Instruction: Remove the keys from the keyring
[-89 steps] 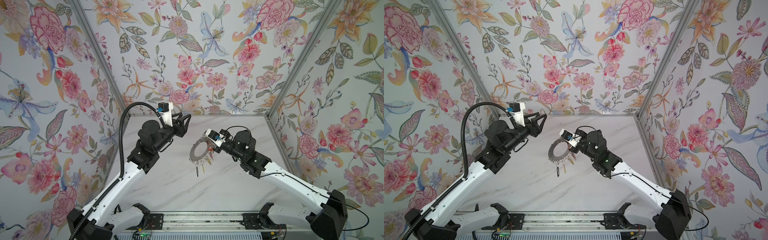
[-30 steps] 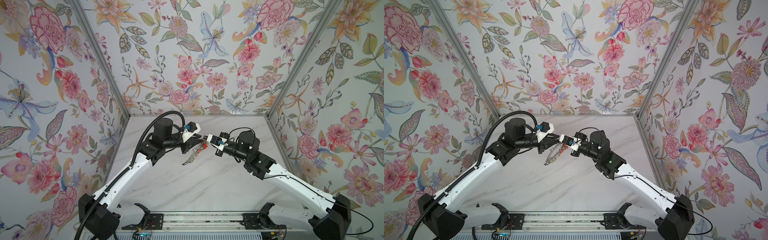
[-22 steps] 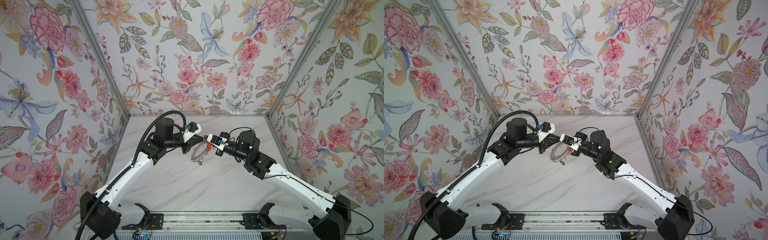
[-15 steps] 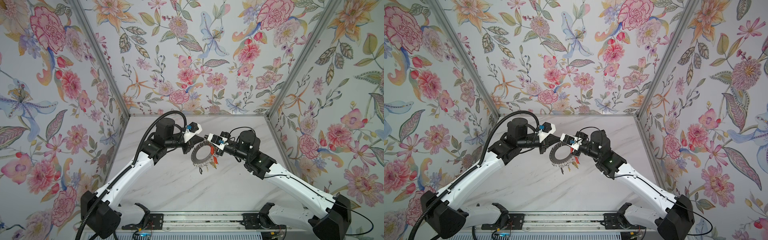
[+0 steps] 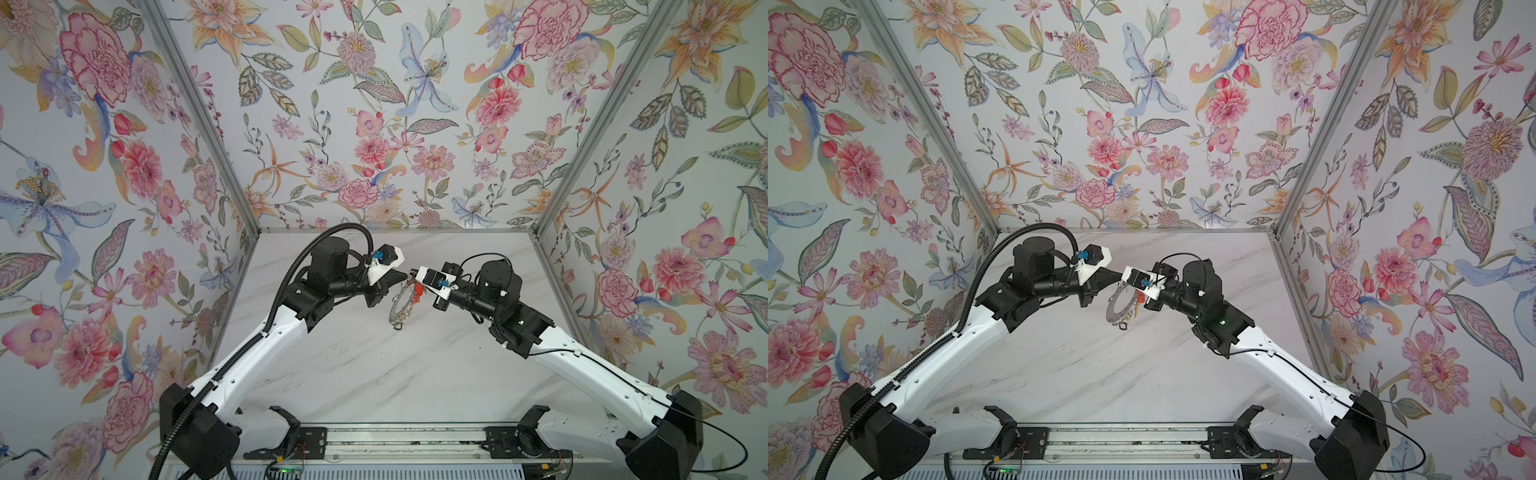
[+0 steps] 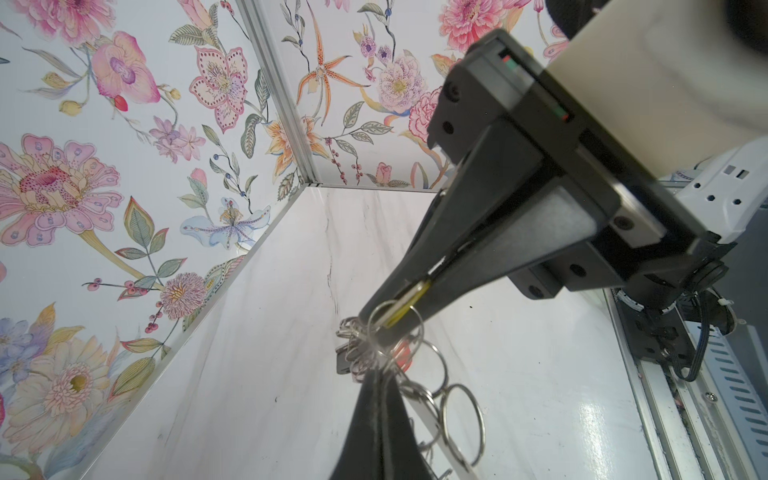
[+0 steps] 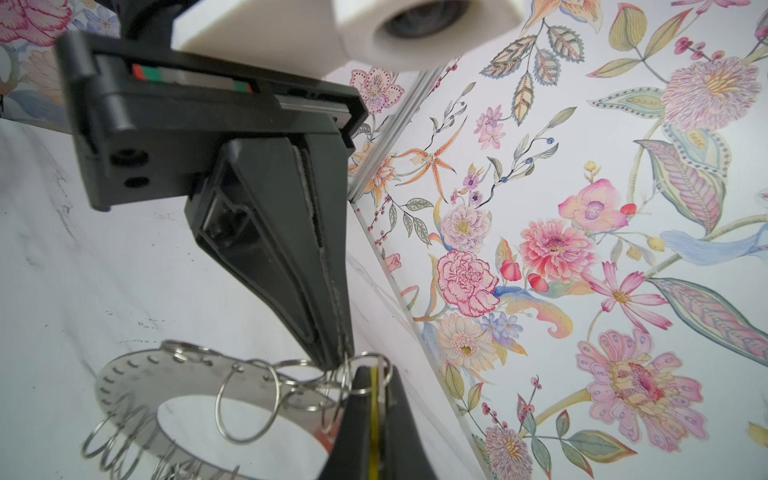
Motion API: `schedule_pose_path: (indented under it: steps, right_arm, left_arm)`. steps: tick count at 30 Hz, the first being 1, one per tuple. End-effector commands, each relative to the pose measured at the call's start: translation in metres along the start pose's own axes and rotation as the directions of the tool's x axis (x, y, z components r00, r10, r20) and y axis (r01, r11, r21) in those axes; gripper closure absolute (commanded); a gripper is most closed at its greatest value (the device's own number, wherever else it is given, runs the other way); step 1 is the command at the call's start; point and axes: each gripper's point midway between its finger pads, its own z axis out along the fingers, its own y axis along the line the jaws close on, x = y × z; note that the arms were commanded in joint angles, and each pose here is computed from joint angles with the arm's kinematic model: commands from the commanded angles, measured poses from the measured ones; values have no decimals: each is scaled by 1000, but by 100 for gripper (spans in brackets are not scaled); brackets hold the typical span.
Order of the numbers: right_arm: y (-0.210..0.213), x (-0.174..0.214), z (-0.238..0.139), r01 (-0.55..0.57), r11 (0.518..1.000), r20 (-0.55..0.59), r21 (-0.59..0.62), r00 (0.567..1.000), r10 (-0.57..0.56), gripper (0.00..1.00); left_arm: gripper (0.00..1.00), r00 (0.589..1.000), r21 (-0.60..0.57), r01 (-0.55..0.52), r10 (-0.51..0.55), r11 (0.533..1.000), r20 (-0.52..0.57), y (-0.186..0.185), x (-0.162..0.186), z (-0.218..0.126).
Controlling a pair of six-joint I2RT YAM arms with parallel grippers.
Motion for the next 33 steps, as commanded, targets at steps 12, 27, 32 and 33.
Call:
schedule_pose_path:
  steps: [12, 27, 32, 33]
  right_arm:
    - [-18, -14, -16, 30, 997, 27, 71, 999, -32, 100]
    - [-13, -2, -14, 3, 998, 0, 65, 1000, -3, 100]
    - [-11, 1, -12, -10, 998, -5, 61, 1000, 10, 100]
    - [-12, 0, -13, -12, 998, -2, 66, 1000, 13, 100]
  left_arm:
    - [100, 994, -99, -45, 55, 994, 97, 10, -30, -14]
    - [100, 979, -119, -28, 51, 992, 197, 10, -55, -26]
    - [100, 969, -131, -13, 45, 991, 244, 11, -64, -30]
    - [100, 966, -134, -10, 44, 991, 254, 11, -65, -31]
